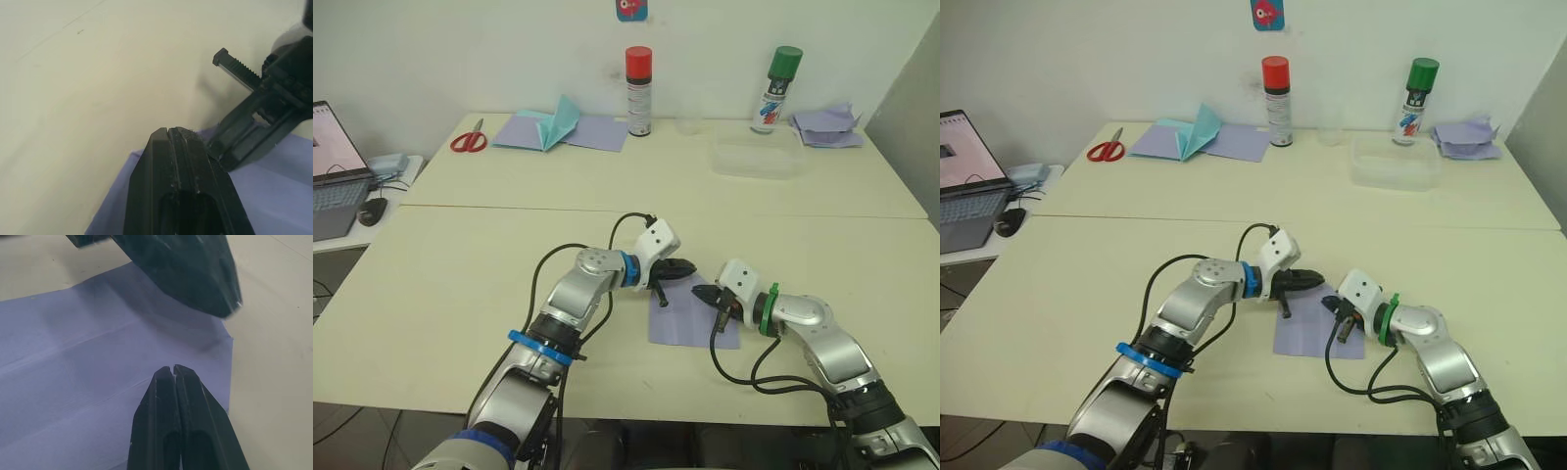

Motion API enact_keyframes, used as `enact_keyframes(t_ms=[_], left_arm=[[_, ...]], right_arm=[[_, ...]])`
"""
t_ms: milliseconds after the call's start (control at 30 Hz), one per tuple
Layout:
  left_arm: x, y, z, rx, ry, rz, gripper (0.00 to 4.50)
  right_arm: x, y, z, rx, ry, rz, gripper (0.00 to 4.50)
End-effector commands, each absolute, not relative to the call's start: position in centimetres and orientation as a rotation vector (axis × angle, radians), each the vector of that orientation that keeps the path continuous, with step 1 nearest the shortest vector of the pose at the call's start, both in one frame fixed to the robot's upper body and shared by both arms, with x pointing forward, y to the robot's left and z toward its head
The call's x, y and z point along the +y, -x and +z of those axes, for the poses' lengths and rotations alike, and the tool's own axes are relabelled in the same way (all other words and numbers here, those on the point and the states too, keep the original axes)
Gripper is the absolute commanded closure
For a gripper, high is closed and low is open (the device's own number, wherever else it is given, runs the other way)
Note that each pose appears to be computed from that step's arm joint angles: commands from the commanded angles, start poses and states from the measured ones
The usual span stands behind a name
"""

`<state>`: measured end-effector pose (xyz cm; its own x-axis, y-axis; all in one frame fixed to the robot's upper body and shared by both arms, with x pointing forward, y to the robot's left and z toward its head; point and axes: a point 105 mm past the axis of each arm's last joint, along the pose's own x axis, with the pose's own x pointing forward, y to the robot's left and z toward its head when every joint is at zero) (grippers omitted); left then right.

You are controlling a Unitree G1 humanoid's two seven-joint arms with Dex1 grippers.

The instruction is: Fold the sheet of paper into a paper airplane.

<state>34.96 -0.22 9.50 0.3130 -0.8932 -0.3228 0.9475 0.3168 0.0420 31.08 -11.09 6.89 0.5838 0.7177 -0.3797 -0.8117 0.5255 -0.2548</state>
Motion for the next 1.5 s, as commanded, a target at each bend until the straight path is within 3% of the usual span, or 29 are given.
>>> enact_keyframes(t_ms=[33, 367, 467, 667, 800, 900, 1067, 1100, 1500], left_arm=[[-1.0, -35.2, 9.5, 0.246, -0.300, -1.254, 4.50], [-1.3, -35.2, 6.1, 0.328, -0.423, -1.263, 4.50], [-1.1, -35.2, 5.5, 0.343, -0.451, -1.255, 4.50], [-0.7, -35.2, 4.6, 0.363, -0.495, -1.247, 4.50], [-0.5, -35.3, 4.3, 0.365, -0.504, -1.239, 4.50], [-0.5, -35.2, 4.0, 0.370, -0.507, -1.243, 4.50], [-0.4, -35.0, 3.7, 0.375, -0.515, -1.250, 4.50], [-0.4, -35.0, 3.6, 0.375, -0.518, -1.250, 4.50], [-0.1, -35.1, 3.2, 0.385, -0.533, -1.248, 4.50]], right_arm=[[-11.8, -31.2, 6.0, 0.282, 0.443, 0.894, 4.45], [-11.2, -30.6, 6.5, 0.259, 0.398, 0.909, 4.45], [-11.2, -30.7, 7.0, 0.247, 0.395, 0.905, 3.86], [-11.8, -28.8, 9.4, 0.239, 0.341, 0.968, 1.79], [-12.6, -28.8, 11.2, 0.224, 0.264, 0.918, 1.79], [-13.6, -30.2, 11.0, 0.225, 0.207, 0.806, 2.46], [-13.8, -31.1, 8.7, 0.296, 0.201, 0.734, 4.29], [-13.8, -31.1, 8.1, 0.313, 0.212, 0.733, 4.48], [-16.3, -28.7, 5.2, 0.460, 0.245, 0.682, 4.48]])
